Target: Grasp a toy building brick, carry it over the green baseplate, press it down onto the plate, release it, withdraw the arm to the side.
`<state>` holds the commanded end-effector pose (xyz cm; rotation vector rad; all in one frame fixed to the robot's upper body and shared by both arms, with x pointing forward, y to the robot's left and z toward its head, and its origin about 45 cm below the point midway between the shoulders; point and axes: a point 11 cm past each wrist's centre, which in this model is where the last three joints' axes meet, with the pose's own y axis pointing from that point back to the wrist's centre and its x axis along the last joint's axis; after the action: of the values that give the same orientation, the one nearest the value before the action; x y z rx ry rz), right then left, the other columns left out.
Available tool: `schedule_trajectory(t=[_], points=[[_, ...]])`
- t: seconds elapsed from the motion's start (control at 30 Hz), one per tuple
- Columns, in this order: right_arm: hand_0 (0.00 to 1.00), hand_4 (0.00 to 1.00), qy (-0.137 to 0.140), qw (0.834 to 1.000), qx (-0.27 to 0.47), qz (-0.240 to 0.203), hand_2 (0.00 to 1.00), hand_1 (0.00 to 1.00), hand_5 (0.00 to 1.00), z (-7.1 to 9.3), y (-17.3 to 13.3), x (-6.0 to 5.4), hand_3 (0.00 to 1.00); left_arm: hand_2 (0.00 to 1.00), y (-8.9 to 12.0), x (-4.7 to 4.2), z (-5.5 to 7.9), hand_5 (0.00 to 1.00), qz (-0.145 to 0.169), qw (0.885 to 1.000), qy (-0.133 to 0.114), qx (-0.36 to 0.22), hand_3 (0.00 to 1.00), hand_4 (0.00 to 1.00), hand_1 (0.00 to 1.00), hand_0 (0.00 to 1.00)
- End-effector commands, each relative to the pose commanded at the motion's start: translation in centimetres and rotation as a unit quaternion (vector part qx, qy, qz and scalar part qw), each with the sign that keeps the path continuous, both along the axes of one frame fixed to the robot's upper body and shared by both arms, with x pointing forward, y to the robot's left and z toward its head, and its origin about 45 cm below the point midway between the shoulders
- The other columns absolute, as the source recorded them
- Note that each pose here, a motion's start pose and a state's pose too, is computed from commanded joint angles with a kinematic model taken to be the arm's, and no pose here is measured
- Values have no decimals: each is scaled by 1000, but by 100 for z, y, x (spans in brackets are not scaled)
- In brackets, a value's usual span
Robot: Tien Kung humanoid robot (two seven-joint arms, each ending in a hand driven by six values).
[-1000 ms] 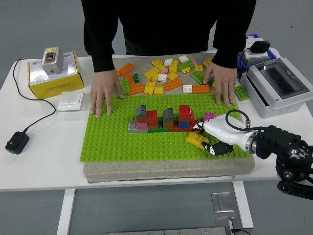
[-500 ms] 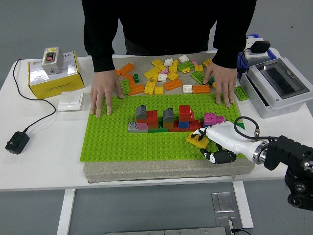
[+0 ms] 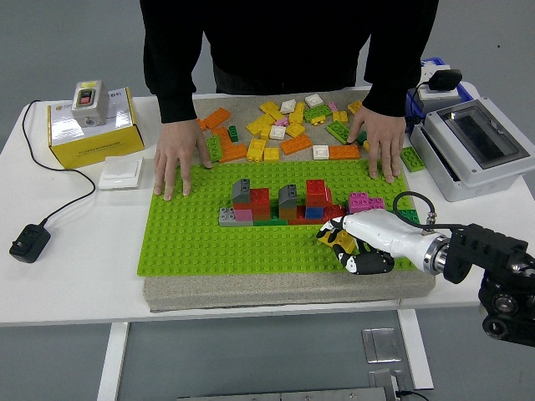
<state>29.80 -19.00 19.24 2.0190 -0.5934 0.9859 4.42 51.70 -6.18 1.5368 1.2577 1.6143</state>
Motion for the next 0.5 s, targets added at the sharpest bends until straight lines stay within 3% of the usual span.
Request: schedule_trajectory(t=[0.07, 0.1, 0.5], points=[[238, 81, 9, 1000, 1, -4, 682, 272, 308, -12, -9, 7, 776, 580, 3, 2, 2, 564, 0, 1000, 0, 0, 669, 115, 635, 686], [238, 2, 10, 1000, 1, -4, 679, 269, 324, -14, -10, 8, 777, 580, 4, 2, 3, 563, 0, 1000, 0, 0, 669, 115, 635, 686], [234, 2, 50, 999, -4, -19, 690, 264, 331, -100, -81, 25, 782, 579, 16, 16, 12, 563, -1, 1000, 0, 2, 667, 116, 636, 686]])
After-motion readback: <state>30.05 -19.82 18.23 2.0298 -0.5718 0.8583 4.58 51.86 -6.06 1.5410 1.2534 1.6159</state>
